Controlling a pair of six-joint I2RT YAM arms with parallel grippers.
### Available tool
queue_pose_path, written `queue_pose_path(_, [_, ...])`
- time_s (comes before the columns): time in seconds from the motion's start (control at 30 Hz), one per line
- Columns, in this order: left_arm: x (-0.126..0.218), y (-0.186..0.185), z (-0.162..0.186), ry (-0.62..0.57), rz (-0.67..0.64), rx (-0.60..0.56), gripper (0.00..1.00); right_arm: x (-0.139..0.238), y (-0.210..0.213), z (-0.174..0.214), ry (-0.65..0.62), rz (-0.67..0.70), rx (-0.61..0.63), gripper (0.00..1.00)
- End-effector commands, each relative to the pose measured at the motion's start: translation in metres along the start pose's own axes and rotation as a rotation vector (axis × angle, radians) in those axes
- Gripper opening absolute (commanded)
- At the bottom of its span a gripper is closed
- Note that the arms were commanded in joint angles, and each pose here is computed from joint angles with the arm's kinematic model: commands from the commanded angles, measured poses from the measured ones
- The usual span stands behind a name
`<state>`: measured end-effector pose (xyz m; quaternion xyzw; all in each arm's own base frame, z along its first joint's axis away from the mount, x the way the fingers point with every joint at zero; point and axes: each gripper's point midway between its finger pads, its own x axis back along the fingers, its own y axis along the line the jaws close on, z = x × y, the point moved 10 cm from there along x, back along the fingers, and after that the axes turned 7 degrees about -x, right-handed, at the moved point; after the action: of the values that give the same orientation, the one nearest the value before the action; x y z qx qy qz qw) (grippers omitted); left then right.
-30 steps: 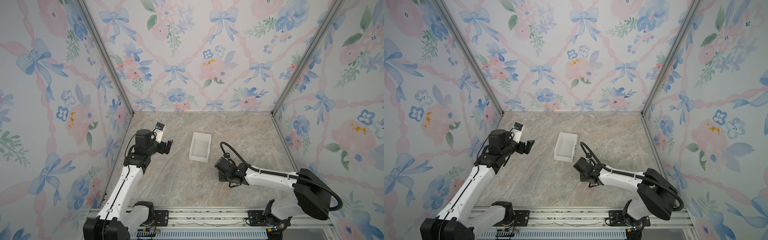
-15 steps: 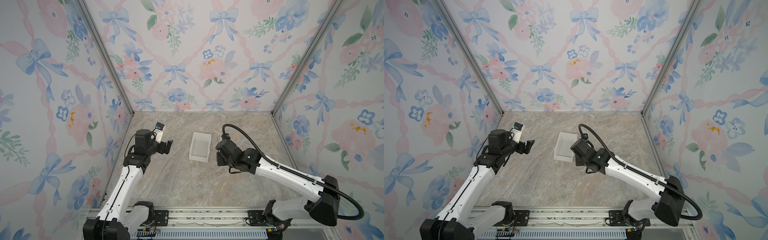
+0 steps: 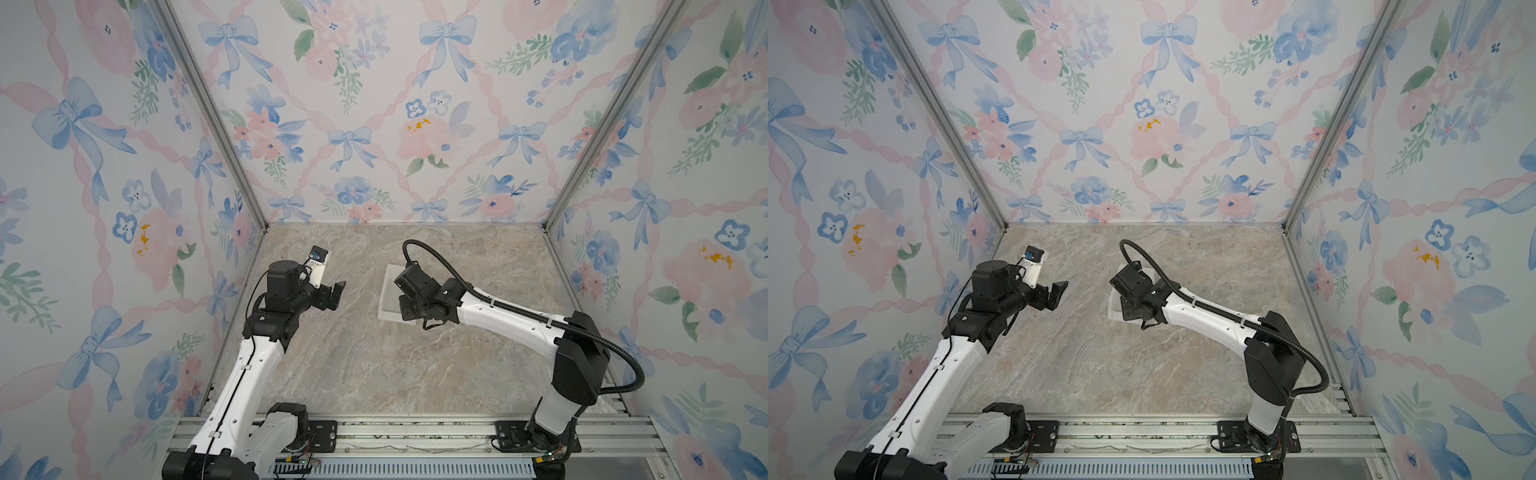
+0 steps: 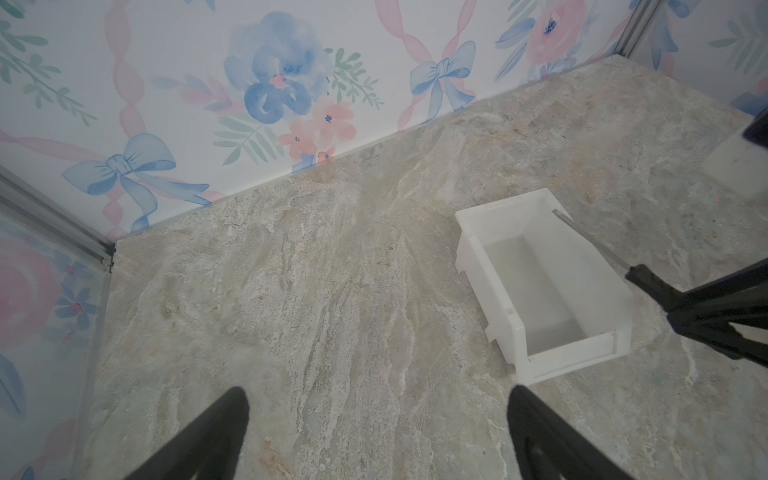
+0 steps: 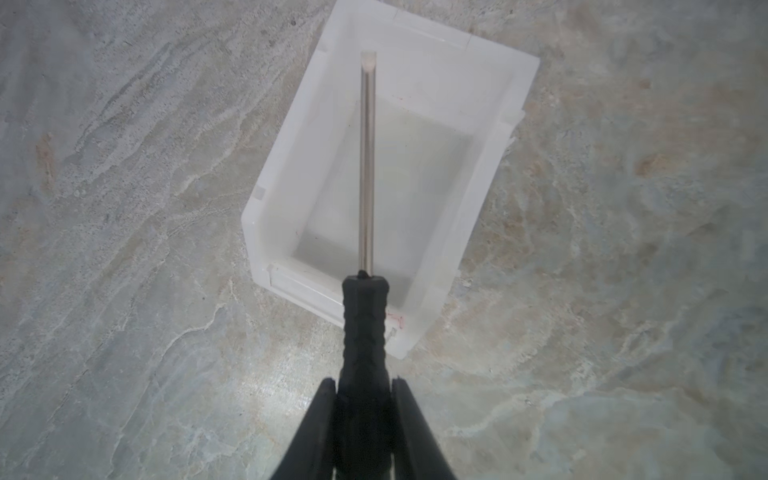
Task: Put the screwdriver in the bin
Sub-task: 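Lift the screwdriver with the right gripper and carry it over the bin, then lower the screwdriver into the white bin and open the right gripper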
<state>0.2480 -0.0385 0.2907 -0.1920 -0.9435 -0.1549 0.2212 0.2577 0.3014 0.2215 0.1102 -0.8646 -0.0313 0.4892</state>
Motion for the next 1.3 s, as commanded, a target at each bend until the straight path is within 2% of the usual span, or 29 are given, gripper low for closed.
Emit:
queue_pose_path(0.0, [0.005, -0.003, -0.004, -0.018, 0.018, -0.022, 0.98, -0.01, 0.008, -0.012, -0.01, -0.034, -0.036, 0.25])
queue_pose_path(0.3, [0.005, -0.004, -0.006, -0.026, 0.029, -0.012, 0.98, -0.045, 0.013, -0.021, 0.003, -0.031, -0.112, 0.25])
queue_pose_path(0.77, [0.004, -0.004, -0.005, -0.021, 0.032, -0.015, 0.98, -0.087, 0.015, -0.026, 0.033, -0.002, -0.133, 0.26])
queue_pose_path(1.27, [0.001, -0.003, -0.007, -0.016, 0.037, -0.002, 0.98, -0.097, 0.015, -0.026, 0.051, 0.006, -0.121, 0.29])
